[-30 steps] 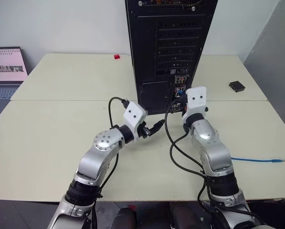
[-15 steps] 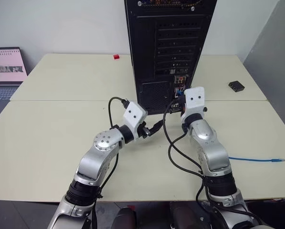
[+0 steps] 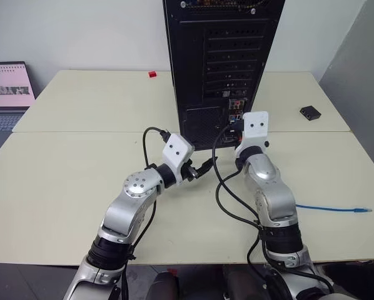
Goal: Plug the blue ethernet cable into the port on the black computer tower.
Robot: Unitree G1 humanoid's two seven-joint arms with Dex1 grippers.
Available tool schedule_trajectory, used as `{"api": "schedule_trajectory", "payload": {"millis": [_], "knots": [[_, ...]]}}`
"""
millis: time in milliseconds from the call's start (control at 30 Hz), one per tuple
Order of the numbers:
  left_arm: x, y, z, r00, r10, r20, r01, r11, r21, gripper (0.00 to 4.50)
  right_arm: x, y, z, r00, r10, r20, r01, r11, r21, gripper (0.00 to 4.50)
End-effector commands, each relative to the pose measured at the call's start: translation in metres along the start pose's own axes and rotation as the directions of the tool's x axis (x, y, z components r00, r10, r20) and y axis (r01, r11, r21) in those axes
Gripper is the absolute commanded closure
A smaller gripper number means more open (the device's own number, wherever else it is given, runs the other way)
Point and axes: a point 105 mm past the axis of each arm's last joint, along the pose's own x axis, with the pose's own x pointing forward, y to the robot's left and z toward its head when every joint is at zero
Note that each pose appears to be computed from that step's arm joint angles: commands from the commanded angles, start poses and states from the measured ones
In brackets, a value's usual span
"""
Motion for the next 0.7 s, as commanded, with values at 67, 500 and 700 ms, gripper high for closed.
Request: {"api": "schedule_trajectory", "payload": {"millis": [67,500,700], "knots": [[-0.001,0.001,0.012,0.999,0.004,0.050,-0.006,1.000,0.027,1.09,0.002,-0.002,0.009,0.999,-0.025,0.019,0.025,0.999,0.041,4.50],[-0.004,0.010,0.008,0.998,0.059,0.033,-0.059,0.998,0.011,1.09,0.013,0.010,0.009,1.000,-0.007,0.010,0.006,0.997,0.073,4.50],[-0.004,0.012,0.007,0.997,0.066,0.030,-0.066,0.998,0.010,1.09,0.012,0.012,0.005,0.999,0.032,0.006,-0.032,0.999,0.044,4.50]]}}
